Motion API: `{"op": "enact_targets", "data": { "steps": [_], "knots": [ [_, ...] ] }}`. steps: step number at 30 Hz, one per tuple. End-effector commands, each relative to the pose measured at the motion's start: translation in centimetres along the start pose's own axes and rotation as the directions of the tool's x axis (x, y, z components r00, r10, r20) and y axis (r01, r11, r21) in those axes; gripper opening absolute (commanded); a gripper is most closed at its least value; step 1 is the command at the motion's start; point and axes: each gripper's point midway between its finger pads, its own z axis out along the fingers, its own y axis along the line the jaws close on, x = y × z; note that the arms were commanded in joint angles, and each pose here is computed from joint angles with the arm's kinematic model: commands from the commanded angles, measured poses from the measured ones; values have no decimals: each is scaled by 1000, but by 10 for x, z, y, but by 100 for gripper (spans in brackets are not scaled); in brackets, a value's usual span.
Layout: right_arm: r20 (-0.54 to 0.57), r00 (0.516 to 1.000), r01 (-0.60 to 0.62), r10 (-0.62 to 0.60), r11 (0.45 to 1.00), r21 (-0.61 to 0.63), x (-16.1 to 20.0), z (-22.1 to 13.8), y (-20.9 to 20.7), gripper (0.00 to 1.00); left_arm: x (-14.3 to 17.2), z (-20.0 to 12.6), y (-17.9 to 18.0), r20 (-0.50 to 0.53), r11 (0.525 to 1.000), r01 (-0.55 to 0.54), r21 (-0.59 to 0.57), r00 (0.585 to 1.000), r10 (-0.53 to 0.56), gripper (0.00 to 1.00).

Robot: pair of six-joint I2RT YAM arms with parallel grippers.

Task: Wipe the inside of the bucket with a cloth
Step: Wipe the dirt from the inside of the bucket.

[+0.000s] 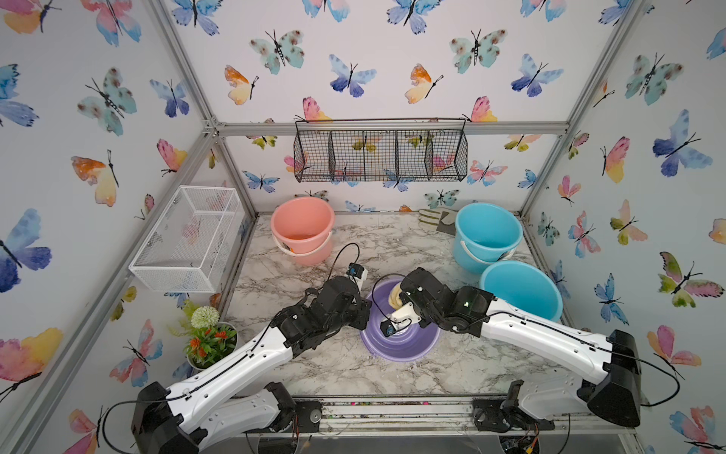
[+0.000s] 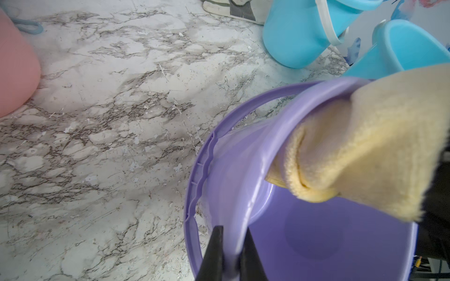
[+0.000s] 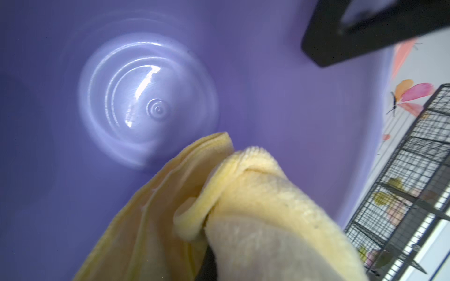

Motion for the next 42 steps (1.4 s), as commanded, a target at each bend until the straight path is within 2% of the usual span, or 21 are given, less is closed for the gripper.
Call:
{"op": "enact_targets", "data": {
  "steps": [1,7,10,14,19,23,29,31,33,38,42],
  "knots": [
    [-39,991,-135,129,964,-229,8,-19,46,2,6,-7,14,-6,997,-7,-70,1000,7,0],
    [97,950,-220,298,854,-471,-28,-46,79,2,-1,-11,15,30,997,9,-75,1000,-7,0],
    [172,914,-227,367,815,-533,-48,-50,86,2,-2,-11,11,33,998,18,-54,999,-16,0],
    [304,838,-209,453,782,-588,-79,-56,86,2,-5,-11,3,37,999,41,-14,999,-40,0],
    [491,700,-217,519,810,-545,-112,-57,65,2,-6,-10,-7,28,997,63,42,998,-64,0],
    [557,620,-329,553,827,-455,-122,-39,41,2,-7,-11,-13,22,995,70,70,997,-72,0],
    [654,478,-493,587,795,-354,-135,-23,-4,2,-6,-10,-18,8,993,65,95,998,-66,0],
    [659,475,-552,583,781,-292,-135,-12,-18,2,-6,-10,-21,2,992,62,108,998,-63,0],
    [653,497,-595,572,772,-223,-132,0,-30,2,-6,-10,-23,-2,991,63,119,998,-63,0],
    [600,608,-650,520,760,0,-113,27,-52,2,-4,-10,-27,-7,987,65,148,998,-65,0],
    [515,721,-615,464,771,167,-91,44,-52,2,0,-10,-29,-13,984,69,164,998,-68,0]
  ]
}}
